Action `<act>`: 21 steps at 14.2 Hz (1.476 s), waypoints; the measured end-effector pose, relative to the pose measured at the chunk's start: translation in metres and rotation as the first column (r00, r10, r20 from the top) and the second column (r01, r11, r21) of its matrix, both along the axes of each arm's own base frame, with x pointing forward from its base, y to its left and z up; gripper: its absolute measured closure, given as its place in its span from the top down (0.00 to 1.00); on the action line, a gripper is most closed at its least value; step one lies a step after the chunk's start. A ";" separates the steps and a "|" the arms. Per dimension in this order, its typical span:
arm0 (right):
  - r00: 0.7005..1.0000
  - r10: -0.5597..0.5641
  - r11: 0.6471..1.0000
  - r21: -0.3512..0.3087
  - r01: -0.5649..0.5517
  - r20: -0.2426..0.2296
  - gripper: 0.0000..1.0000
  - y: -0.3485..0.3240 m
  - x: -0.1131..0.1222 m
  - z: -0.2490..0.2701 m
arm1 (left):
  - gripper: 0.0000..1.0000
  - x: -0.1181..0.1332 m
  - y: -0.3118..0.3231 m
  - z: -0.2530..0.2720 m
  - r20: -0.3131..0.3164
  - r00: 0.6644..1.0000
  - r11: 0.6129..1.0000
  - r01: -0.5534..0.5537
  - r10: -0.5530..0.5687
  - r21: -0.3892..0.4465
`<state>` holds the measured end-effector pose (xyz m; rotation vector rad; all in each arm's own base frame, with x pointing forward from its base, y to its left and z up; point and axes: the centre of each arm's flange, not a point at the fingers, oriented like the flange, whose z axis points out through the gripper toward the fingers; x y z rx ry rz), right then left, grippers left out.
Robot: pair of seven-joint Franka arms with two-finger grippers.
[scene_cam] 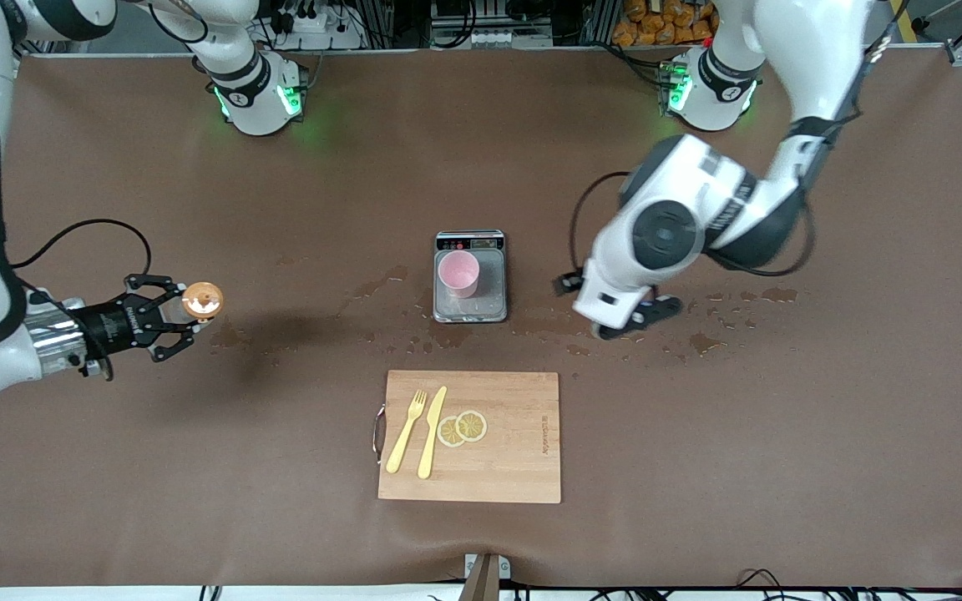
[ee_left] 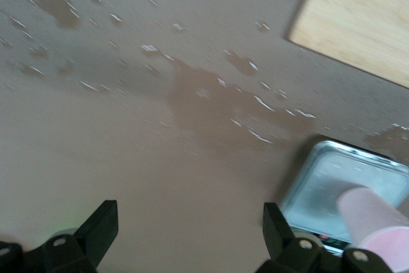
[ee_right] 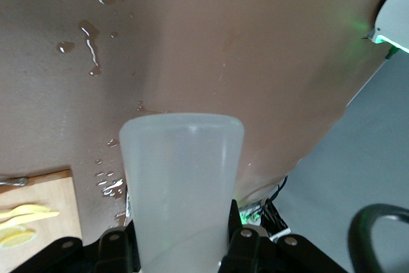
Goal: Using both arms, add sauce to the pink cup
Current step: 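Lift the bottle with the right gripper toward the pink cup while the left gripper retracts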
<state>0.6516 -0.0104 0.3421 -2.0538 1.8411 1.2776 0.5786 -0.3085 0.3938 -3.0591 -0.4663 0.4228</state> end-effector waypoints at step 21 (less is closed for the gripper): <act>0.982 0.183 0.864 -0.469 -0.186 -0.053 0.44 0.207 -0.022 0.013 | 1.00 0.002 0.217 0.065 0.070 0.921 0.921 0.387 -0.384 -0.037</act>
